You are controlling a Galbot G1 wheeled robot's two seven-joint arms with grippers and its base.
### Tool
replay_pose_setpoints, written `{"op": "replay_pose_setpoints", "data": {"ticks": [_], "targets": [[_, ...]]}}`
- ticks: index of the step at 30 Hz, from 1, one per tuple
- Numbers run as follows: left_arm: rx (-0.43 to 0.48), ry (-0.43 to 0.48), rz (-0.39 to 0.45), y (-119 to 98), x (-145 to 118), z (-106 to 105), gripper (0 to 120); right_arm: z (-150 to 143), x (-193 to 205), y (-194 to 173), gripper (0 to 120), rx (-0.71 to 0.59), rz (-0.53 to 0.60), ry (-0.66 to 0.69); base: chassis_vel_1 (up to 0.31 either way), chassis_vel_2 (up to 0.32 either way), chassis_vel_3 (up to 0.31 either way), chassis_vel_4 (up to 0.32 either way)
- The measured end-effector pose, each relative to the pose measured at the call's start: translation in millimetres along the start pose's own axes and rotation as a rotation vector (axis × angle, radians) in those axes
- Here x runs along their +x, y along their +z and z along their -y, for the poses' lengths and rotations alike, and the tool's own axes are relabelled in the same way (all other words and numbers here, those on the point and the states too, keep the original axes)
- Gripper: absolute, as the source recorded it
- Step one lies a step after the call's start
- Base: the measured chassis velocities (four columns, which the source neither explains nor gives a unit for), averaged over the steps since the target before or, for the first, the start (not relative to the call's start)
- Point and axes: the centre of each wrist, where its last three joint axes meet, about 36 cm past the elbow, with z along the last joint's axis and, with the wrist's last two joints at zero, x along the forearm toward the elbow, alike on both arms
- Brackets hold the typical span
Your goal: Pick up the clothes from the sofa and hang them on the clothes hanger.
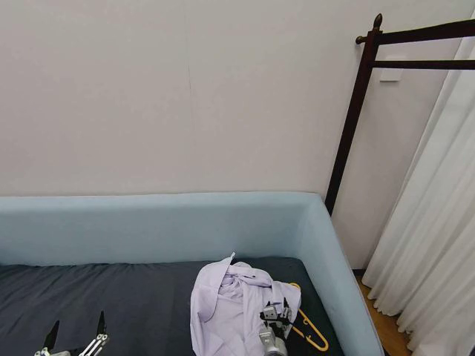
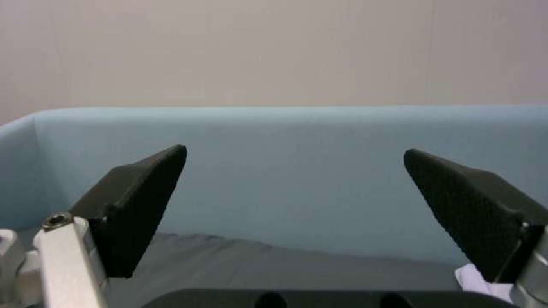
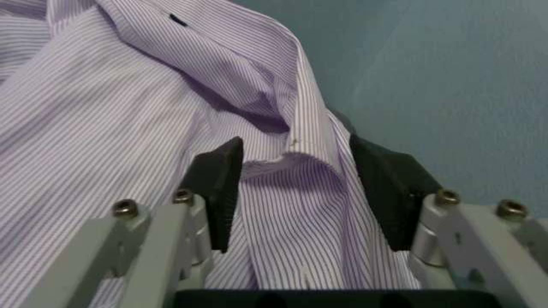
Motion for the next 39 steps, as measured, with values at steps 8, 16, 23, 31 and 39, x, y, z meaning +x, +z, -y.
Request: {"op": "replay_pose_setpoints", "data": {"ticks": [8, 16, 23, 31, 39], "targets": [[-0.001, 0.001, 0.003, 0, 0, -1, 100, -2, 5, 1, 19, -0.018, 0.000, -0.018, 0.000, 0.000, 0.000, 0.000], [0.002, 0.004, 0.006, 1, -2, 0, 100, 8, 14, -4, 0, -0.039, 0.062, -0.042, 0.000, 0.000, 0.000, 0.000], [0.029, 0.015, 0.014, 3, -7, 7, 100, 61, 1, -26, 0, 0.008, 0.305, -0.087, 0.000, 0.000, 0.000, 0.000], [0.184, 0.139, 0.115, -5, -31, 31, 100, 186, -43, -103, 0, 0.102, 0.829, -0.375, 0.000, 0.000, 0.000, 0.000], [0.201, 0.379, 0.203, -5, -60, 47, 100, 220, -48, -202, 0, 0.026, 1.039, -0.482, 0.000, 0.000, 0.000, 0.000]]}}
